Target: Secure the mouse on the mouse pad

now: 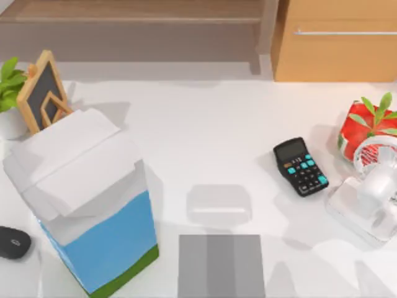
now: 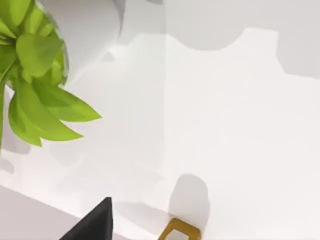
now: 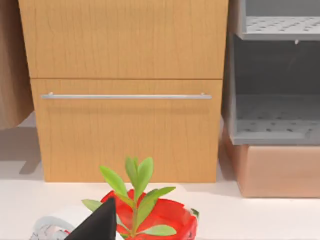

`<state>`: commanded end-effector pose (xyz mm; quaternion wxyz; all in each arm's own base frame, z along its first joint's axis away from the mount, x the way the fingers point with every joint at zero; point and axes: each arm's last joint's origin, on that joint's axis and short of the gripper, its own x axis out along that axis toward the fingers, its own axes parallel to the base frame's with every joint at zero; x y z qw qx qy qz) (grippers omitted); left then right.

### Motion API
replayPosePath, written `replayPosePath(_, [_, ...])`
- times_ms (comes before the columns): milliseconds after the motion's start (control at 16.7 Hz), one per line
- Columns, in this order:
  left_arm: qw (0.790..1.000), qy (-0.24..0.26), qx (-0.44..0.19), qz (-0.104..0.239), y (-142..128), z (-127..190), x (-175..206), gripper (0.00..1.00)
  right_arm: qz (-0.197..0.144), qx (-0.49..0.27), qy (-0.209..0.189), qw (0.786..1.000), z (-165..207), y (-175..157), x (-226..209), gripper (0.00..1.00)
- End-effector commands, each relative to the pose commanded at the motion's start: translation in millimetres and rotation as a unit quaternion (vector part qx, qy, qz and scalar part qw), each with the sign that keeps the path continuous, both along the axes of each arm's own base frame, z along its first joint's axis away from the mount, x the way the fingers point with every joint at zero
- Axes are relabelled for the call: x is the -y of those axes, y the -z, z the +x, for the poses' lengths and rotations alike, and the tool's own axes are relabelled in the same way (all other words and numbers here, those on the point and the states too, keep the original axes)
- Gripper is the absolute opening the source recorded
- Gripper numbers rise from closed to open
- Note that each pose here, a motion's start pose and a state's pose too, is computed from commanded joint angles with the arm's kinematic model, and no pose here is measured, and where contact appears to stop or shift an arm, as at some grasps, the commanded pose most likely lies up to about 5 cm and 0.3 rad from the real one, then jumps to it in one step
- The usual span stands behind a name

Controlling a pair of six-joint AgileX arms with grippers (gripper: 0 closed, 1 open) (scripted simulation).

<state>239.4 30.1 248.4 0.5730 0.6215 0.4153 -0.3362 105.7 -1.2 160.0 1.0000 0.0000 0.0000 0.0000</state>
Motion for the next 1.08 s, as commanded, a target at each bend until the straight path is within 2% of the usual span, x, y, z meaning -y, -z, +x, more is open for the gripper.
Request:
replayPosePath(180, [0.983, 0.105, -0.149, -0.009, 29, 10, 8, 1.00, 0.000, 0.000, 0.000, 1.000, 0, 0, 0, 1.00])
replayPosePath(360, [0.961, 0.159, -0.223, -0.026, 46, 13, 16, 1.00, 0.000, 0.000, 0.000, 1.000, 0, 0, 0, 1.00])
replayPosePath(780, [0.960, 0.162, -0.228, -0.029, 51, 14, 14, 1.00, 0.000, 0.000, 0.000, 1.000, 0, 0, 0, 1.00])
replayPosePath(1080, [0.959, 0.161, -0.229, -0.030, 91, 19, 6, 1.00, 0.000, 0.000, 0.000, 1.000, 0, 0, 0, 1.00])
